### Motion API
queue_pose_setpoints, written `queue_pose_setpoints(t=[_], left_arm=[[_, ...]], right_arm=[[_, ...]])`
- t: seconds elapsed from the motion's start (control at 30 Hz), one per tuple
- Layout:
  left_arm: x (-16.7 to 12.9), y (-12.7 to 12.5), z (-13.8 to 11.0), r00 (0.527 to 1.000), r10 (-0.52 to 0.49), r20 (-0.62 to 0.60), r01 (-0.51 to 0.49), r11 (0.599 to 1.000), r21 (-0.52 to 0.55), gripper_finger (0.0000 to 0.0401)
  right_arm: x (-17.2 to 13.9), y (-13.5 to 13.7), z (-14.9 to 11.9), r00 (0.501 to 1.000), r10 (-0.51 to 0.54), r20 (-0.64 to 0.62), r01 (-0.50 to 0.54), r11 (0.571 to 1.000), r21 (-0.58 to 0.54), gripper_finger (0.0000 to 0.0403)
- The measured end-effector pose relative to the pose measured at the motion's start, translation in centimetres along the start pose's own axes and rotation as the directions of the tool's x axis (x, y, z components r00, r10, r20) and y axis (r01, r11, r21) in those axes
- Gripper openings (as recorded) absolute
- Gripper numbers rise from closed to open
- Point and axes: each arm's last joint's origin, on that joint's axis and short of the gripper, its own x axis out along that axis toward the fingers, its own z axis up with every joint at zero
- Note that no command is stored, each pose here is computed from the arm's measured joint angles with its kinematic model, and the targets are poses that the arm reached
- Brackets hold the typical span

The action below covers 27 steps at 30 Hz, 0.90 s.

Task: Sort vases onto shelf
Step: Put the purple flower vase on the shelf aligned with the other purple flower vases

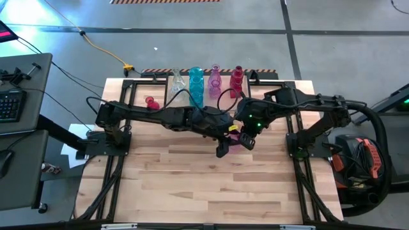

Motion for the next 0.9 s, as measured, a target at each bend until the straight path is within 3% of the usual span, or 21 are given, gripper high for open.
queue_pose_setpoints(t=[0.6,0.9], left_arm=[[-0.01,-0.39,-0.26,1.0,-0.001,-0.02,0.001,1.0,0.005,0.0184],[-0.03,-0.44,-0.35,0.998,0.059,-0.014,-0.059,0.998,0.016,0.0177]], right_arm=[[-0.01,0.05,0.37,0.999,0.02,0.028,-0.021,0.999,0.025,0.0002],[0.04,0.03,0.44,0.999,0.012,0.035,-0.014,0.999,0.043,0.0002]])
